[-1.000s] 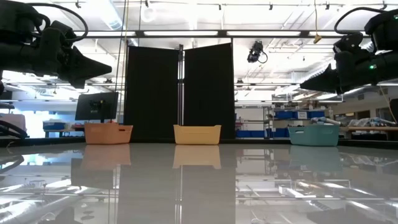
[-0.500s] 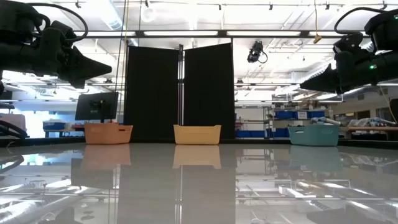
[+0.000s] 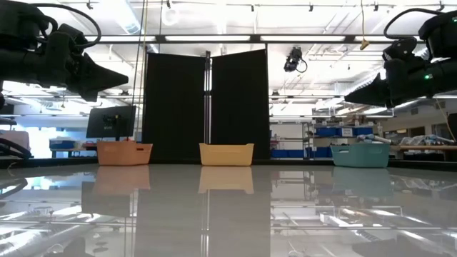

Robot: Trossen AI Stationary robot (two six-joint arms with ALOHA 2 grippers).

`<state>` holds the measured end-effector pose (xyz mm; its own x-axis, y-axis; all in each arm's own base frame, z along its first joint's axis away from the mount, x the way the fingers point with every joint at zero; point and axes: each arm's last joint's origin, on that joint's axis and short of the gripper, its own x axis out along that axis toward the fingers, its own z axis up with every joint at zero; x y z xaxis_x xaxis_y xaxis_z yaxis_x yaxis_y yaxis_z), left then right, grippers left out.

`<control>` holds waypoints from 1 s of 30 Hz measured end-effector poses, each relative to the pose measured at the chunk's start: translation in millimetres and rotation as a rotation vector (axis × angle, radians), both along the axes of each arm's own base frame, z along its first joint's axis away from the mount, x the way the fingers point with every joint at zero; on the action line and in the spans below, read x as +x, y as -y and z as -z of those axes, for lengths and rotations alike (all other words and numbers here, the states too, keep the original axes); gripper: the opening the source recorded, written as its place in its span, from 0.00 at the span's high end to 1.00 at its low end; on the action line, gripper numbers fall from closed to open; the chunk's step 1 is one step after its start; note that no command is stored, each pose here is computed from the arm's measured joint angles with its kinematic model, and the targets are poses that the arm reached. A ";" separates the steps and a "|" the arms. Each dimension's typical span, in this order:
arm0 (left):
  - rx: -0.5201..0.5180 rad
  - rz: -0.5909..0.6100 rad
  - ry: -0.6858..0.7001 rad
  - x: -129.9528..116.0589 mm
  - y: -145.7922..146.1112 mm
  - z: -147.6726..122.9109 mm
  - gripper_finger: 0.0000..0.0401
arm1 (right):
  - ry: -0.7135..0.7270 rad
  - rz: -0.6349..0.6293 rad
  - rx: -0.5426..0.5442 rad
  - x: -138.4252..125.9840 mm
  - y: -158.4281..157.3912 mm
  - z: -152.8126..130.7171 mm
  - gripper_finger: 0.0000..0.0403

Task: Sort batteries
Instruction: Return to Home Position

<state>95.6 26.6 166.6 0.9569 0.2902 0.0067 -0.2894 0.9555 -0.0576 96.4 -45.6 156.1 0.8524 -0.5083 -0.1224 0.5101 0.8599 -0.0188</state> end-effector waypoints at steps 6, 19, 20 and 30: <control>0.000 0.000 0.000 0.0 0.0 0.0 0.96 | 0.000 0.000 0.000 0.0 0.0 0.0 0.93; 0.000 0.000 0.000 0.0 0.0 0.0 0.96 | 0.000 0.000 0.000 0.0 0.0 0.0 0.94; 0.000 0.000 0.000 0.0 0.0 0.0 0.96 | 0.000 0.000 0.000 0.0 0.0 0.0 0.94; 0.000 0.000 0.000 0.0 0.0 0.0 0.96 | 0.000 0.000 0.000 0.0 0.0 0.0 0.93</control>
<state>95.6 26.6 166.6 0.9569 0.2903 0.0067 -0.2894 0.9555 -0.0576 96.4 -45.6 156.1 0.8524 -0.5083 -0.1223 0.5101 0.8599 -0.0184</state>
